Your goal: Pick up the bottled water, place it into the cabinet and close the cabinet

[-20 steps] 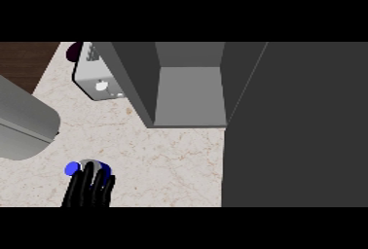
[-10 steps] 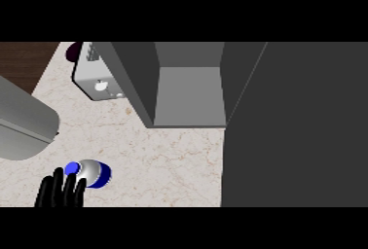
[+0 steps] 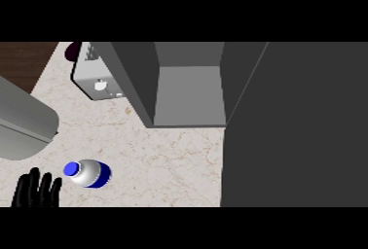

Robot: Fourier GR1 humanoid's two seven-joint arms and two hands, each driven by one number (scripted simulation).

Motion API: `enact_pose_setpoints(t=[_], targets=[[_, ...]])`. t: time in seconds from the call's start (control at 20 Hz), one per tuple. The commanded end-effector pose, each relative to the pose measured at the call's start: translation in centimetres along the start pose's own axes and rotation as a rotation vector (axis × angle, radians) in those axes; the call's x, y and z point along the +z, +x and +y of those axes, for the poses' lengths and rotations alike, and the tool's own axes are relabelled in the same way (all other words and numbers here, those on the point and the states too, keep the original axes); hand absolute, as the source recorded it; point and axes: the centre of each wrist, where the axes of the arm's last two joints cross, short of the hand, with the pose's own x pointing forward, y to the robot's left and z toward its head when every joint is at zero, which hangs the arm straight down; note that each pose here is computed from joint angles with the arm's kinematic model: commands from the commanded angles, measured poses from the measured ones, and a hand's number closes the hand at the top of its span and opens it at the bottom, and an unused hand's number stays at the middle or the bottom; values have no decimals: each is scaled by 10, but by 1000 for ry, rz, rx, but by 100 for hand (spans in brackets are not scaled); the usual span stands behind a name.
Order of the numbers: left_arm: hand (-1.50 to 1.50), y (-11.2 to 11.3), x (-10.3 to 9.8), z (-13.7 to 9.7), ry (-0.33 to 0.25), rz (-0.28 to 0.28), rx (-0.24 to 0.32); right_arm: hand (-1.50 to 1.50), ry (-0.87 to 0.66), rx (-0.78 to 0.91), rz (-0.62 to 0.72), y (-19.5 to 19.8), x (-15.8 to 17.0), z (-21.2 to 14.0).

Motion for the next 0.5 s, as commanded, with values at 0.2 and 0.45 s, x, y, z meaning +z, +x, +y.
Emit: enact_pose_setpoints(t=[0.2, 0.45], targets=[[-150, -39, -24, 15, -23, 9, -68, -150, 58, -94, -73, 42, 17, 14], [-150, -63, -44, 44, 10, 29, -49, -150, 53, -83, -71, 40, 21, 12]])
